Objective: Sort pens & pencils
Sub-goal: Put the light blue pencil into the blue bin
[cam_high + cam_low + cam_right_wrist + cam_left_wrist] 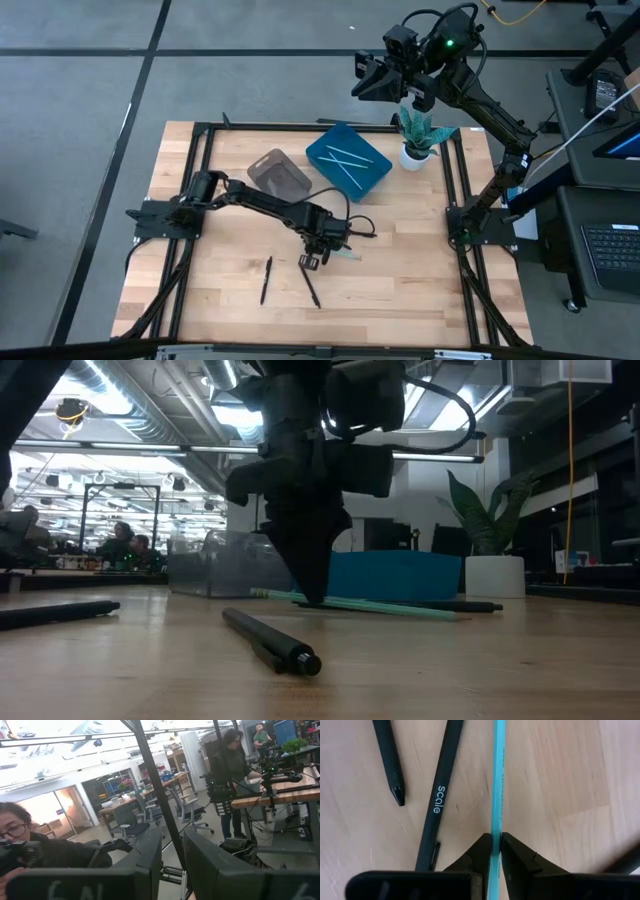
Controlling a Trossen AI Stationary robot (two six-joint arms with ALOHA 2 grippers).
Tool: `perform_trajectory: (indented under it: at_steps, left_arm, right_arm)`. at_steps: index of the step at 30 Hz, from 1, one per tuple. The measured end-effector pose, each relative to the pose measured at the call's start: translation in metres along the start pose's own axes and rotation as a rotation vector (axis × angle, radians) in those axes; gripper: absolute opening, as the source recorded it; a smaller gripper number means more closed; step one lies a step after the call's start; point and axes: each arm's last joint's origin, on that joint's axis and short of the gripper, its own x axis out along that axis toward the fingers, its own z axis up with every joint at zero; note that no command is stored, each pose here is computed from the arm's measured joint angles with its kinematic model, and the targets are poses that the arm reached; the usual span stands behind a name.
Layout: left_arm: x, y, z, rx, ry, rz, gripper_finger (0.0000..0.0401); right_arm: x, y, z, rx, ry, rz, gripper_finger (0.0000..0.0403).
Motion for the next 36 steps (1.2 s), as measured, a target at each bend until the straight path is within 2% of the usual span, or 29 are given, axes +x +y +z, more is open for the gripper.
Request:
perform_trajectory:
  at_steps: [8,19,30,36]
  left_arm:
    - [-0.002,-0.007,0.002,-0.020,-0.004,0.014,0.0039]
    - [-0.028,-0.004,0.020,-0.028,-0.055,0.075,0.0039]
    - [-0.032,-0.003,0.021,-0.060,-0.055,0.097,0.0038]
    - [-0.032,-0.003,0.022,-0.062,-0.056,0.102,0.0018]
  right_arm:
    - [0.000,0.000,0.000,0.000,-0.006,-0.008,0.0083]
    - [0.000,0.000,0.000,0.022,-0.012,-0.013,0.0083]
    - [0.000,0.000,0.000,0.028,-0.012,-0.012,0.0083]
    - [0.000,0.000,0.000,0.037,-0.011,-0.012,0.0083]
